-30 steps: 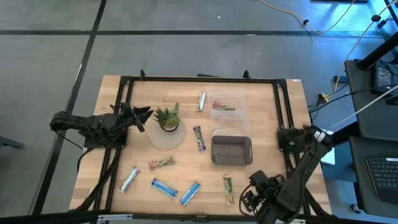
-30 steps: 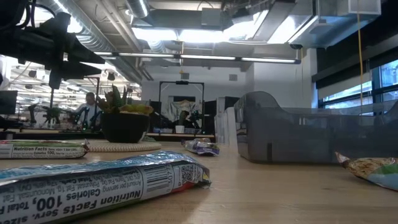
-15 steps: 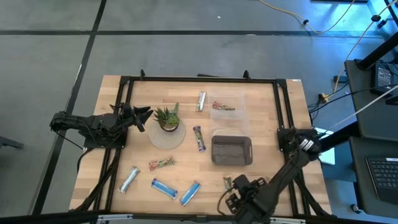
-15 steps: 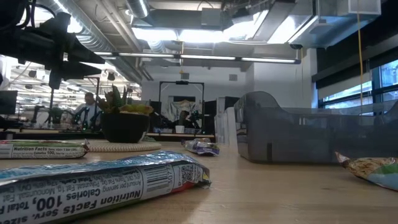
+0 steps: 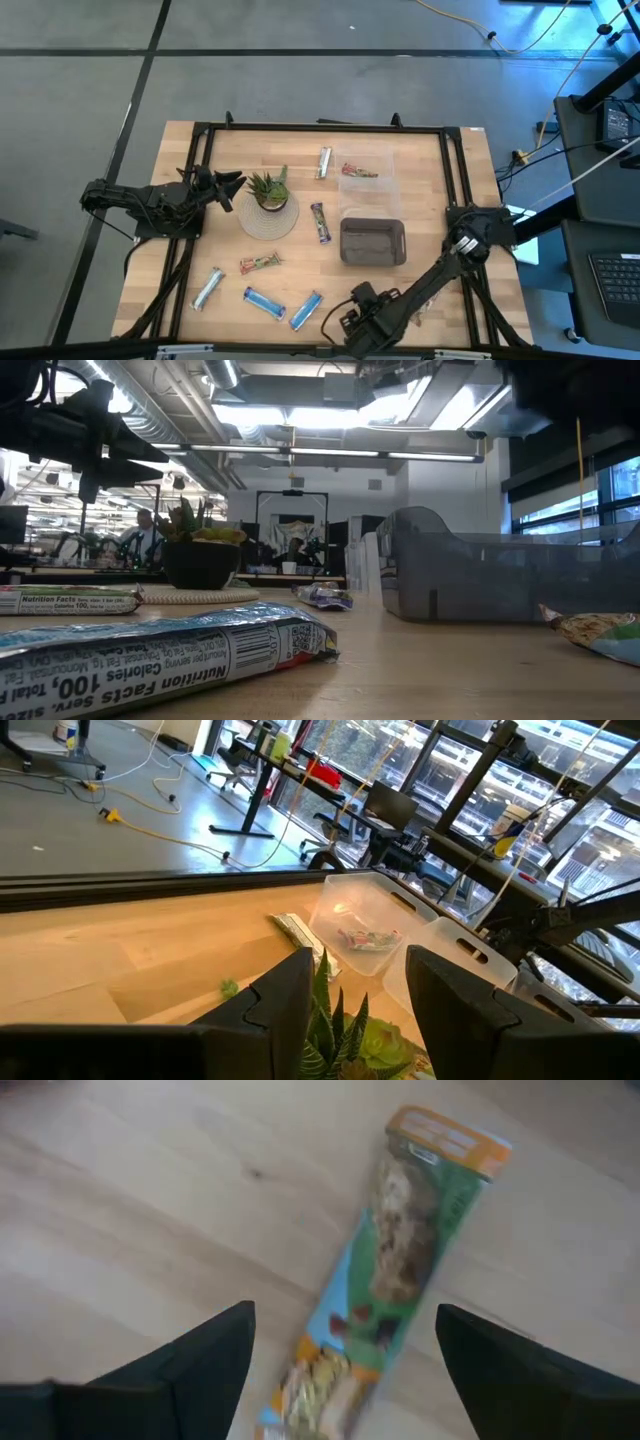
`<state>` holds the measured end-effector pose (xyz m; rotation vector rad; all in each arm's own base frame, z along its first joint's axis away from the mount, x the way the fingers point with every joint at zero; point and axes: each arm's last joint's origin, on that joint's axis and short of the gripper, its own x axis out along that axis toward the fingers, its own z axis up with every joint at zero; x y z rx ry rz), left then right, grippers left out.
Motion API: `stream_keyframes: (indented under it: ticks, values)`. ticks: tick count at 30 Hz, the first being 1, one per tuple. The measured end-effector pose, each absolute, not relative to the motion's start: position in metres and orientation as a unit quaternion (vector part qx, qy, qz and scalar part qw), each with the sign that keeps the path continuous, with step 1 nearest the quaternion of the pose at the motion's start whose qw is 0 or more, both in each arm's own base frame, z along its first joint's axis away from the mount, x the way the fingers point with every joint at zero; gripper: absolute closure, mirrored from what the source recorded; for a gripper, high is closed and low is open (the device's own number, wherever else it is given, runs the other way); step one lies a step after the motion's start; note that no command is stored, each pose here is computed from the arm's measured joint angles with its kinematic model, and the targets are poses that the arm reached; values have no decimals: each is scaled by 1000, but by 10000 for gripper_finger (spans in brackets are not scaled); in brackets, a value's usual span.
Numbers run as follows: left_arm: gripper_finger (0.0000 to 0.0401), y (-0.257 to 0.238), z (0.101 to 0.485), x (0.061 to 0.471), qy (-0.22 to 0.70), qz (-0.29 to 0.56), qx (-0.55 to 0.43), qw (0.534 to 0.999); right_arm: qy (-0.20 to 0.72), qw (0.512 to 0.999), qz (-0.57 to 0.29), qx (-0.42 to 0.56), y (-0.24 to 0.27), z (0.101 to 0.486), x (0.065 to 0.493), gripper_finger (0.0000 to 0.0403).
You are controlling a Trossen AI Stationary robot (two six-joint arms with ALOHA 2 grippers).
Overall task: Pick and place Granola Bars by type
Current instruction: Put the bottom yellow granola bar into the bottom transparent bin
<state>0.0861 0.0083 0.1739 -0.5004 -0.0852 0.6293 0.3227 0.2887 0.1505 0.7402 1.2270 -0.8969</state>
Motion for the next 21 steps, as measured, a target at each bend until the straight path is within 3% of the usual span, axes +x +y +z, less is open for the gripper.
stream_keyframes:
  ticks: [9, 21]
  values:
    - [244, 8, 174, 86, -41, 306, -243, 919, 570, 629, -404, 341, 283, 139, 331, 102]
    - [244, 8, 174, 86, -41, 306, -243, 919, 571, 627, -395, 352, 284, 139, 333, 220]
